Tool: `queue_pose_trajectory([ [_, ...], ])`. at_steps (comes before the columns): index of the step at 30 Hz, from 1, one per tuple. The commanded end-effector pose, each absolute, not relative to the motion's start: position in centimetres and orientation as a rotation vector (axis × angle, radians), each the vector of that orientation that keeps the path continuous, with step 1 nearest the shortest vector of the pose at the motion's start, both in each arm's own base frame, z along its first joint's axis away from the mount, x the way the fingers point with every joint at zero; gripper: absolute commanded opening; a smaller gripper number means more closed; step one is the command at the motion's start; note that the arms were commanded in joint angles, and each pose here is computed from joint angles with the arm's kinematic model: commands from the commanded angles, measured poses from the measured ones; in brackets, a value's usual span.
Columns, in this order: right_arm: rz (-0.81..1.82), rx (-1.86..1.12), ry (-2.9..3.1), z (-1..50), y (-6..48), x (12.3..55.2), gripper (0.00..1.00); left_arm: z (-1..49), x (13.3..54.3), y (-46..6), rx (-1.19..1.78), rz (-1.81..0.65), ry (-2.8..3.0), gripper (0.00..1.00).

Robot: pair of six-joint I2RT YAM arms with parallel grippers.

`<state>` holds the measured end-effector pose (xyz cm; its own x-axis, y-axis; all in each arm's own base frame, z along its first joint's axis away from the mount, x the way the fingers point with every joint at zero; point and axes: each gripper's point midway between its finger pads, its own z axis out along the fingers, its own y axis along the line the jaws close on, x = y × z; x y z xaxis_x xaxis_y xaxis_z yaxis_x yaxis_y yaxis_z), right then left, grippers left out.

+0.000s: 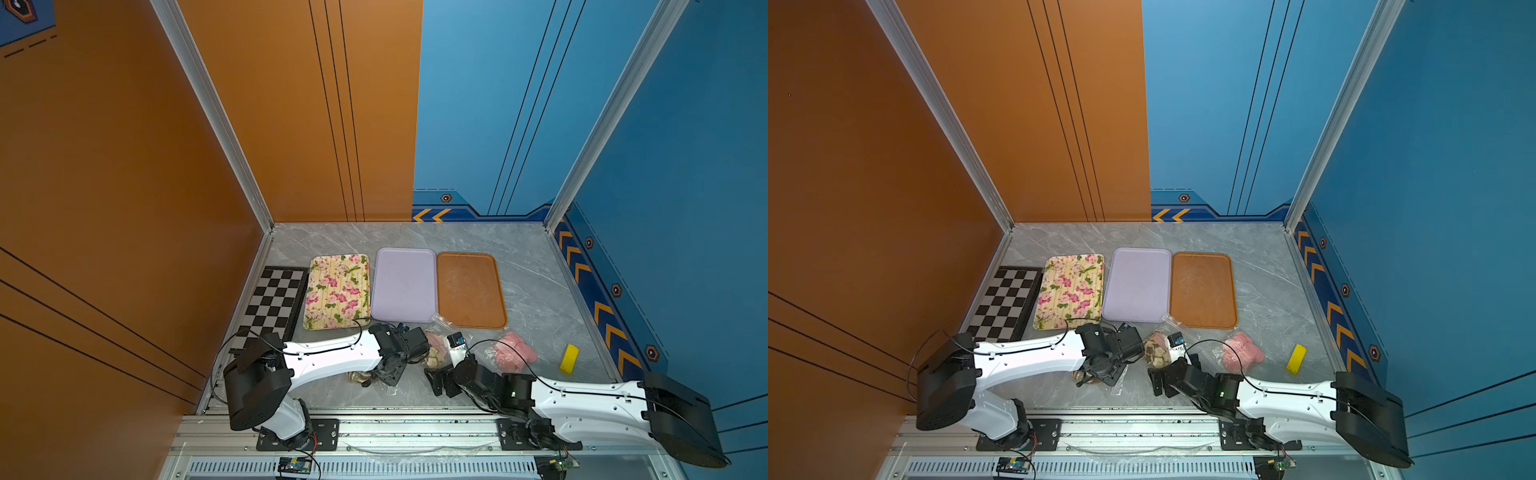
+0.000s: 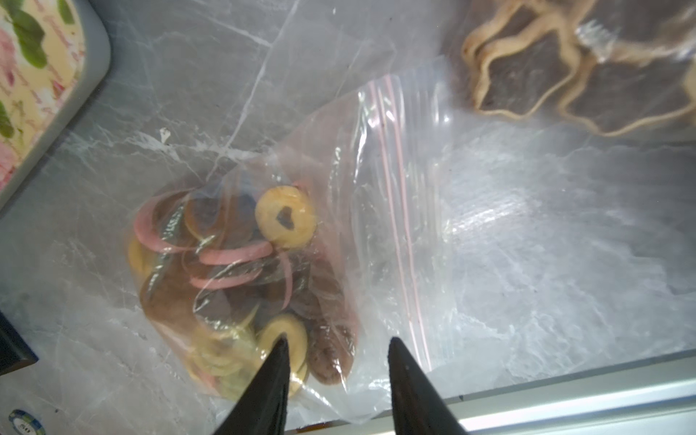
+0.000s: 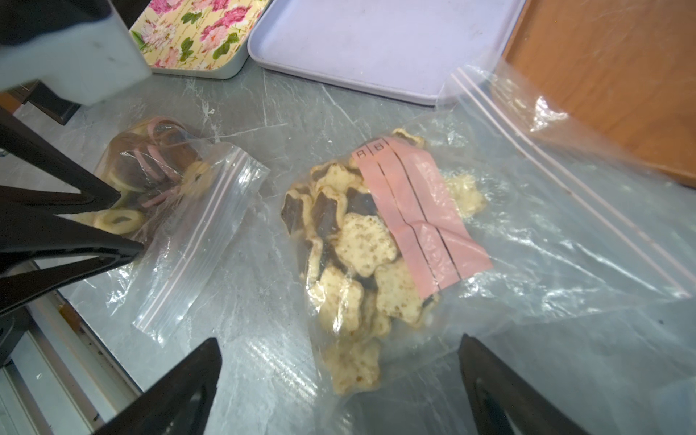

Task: Pour cookies out of the ziploc bag
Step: Open the ziploc bag at the center of the board.

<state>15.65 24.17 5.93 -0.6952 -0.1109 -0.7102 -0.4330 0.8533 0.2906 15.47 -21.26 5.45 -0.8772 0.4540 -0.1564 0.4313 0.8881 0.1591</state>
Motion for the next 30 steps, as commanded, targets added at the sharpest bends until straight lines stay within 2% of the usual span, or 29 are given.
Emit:
queue_pose_trajectory([
  [1,0.599,-0.378,2.282,6.9,24.9,15.9,1.0,4.5,15.2,-21.0,0.685,0.162,2.902,0.41],
  [16,0.571,-0.389,2.285,6.9,24.6,16.0,1.0,3.1,15.8,-21.2,0.665,0.166,2.927,0.27],
  [20,0.569,-0.391,2.28,7.1,24.5,16.0,1.0,3.1,15.8,-21.2,0.655,0.165,2.926,0.17],
  [24,0.566,-0.391,2.279,7.1,24.5,16.0,1.0,3.3,15.8,-21.1,0.647,0.159,2.922,0.01],
  [30,0.57,-0.399,2.284,6.9,24.6,16.0,1.0,4.3,16.0,-20.9,0.611,0.121,2.892,0.0],
])
